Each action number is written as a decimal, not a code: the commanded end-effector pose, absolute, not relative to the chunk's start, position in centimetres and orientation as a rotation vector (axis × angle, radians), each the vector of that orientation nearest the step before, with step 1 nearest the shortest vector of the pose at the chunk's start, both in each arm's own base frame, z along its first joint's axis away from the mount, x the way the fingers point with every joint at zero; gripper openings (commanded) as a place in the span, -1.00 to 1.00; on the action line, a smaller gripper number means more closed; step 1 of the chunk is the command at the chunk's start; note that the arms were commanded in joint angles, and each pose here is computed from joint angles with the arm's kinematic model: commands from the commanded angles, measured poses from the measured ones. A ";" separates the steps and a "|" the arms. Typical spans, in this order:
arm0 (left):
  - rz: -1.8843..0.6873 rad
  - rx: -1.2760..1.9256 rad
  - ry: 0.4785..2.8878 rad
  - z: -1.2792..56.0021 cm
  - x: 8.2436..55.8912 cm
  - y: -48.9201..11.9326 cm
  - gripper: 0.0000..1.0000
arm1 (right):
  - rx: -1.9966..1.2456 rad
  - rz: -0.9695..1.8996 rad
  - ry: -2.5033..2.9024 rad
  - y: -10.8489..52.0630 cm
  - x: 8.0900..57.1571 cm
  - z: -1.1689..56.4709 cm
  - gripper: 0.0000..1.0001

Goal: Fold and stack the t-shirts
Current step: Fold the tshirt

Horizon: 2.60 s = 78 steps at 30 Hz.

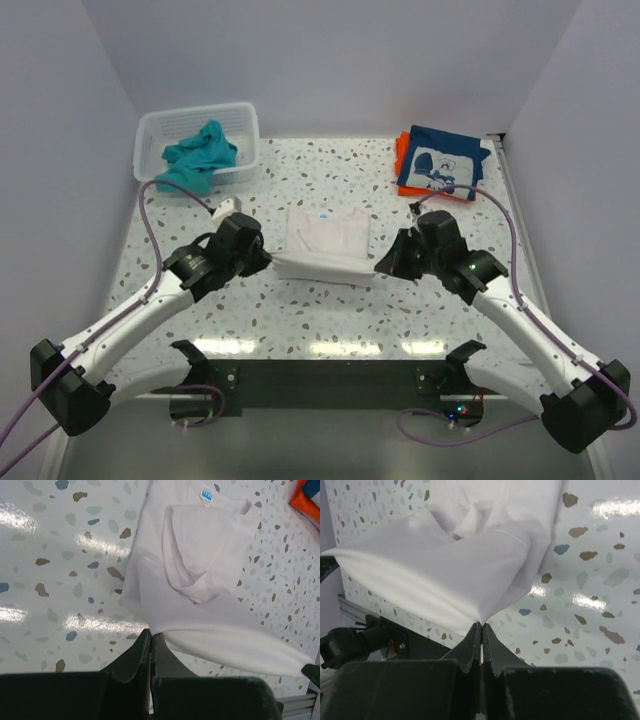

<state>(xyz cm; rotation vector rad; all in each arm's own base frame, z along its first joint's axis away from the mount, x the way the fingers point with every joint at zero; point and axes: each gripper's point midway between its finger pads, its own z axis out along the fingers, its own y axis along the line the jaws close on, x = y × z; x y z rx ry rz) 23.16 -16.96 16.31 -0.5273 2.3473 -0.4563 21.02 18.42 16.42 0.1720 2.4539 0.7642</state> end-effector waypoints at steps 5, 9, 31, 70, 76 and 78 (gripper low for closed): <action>-0.384 -0.423 2.273 19.2 27.8 -16.8 -1.00 | 0.108 0.848 2.358 19.0 24.6 20.0 -1.00; -0.373 -0.426 2.277 19.3 30.0 -17.1 -1.00 | 0.132 0.850 2.331 18.9 26.4 20.6 -1.00; -0.408 -0.398 2.267 20.3 40.8 -17.2 -1.00 | 0.268 0.977 2.332 17.8 35.5 19.9 -1.00; -0.417 -0.325 2.436 10.4 50.9 -20.2 0.58 | 0.281 0.863 2.498 15.6 48.3 10.3 0.32; -0.490 -0.288 2.366 14.5 49.6 -20.7 1.00 | 0.148 0.924 2.426 16.4 46.4 15.0 0.98; -0.513 -0.265 2.361 15.3 48.2 -21.1 1.00 | 0.117 0.995 2.438 17.4 44.3 15.2 0.98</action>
